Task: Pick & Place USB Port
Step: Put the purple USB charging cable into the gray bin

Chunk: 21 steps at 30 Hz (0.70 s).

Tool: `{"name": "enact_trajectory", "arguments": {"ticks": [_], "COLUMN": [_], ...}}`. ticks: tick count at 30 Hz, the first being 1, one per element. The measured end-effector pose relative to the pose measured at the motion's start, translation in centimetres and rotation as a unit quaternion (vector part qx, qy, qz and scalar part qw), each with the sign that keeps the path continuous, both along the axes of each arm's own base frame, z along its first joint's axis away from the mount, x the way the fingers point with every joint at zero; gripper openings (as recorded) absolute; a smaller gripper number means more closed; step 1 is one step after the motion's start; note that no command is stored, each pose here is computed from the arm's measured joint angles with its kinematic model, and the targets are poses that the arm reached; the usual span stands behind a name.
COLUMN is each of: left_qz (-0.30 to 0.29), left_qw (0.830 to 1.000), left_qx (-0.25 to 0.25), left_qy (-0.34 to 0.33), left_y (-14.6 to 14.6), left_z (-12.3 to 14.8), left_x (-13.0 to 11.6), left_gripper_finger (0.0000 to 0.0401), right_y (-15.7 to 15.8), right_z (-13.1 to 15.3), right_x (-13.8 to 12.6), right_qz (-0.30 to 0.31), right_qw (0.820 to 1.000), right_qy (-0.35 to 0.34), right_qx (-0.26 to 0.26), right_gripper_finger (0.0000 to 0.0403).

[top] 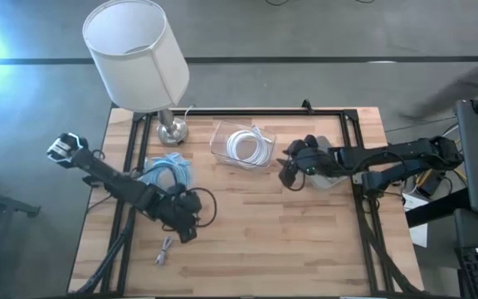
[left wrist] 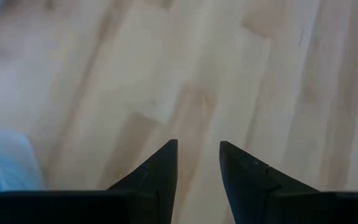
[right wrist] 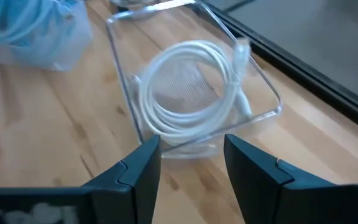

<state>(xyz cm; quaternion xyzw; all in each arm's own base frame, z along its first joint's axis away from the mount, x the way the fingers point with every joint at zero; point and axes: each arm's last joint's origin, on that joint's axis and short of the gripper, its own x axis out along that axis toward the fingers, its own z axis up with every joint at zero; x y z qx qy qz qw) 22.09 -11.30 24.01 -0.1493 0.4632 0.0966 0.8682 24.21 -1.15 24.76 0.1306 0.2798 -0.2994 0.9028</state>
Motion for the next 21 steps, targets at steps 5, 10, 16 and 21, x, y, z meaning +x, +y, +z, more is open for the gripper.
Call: {"name": "enact_trajectory", "arguments": {"ticks": [5,10,16,21], "left_qz": [0.028,0.078,0.142,0.183], "left_qw": [0.998,0.991,0.969,0.945], "left_qx": [-0.035,-0.062,-0.100,-0.126], "left_qy": [0.037,0.089,0.179,0.238], "left_y": [-1.8,-3.4,-5.0,-6.4], "left_z": [-1.0,-2.3,-3.8,-5.2], "left_x": [-0.9,-2.0,-3.4,-4.0], "left_gripper_finger": [0.0122,0.0122,0.0122,0.0122], "right_y": [0.8,1.5,1.8,1.8], "right_z": [0.3,0.3,-0.1,-0.8], "right_x": [0.3,0.3,0.2,0.1], "right_qz": [0.027,0.043,0.050,0.051], "right_qw": [0.999,0.999,0.999,0.999], "right_qy": [-0.012,-0.014,-0.007,0.006], "right_qx": [-0.010,-0.012,-0.012,-0.014], "right_gripper_finger": [0.0169,0.0169,0.0168,0.0167]}}
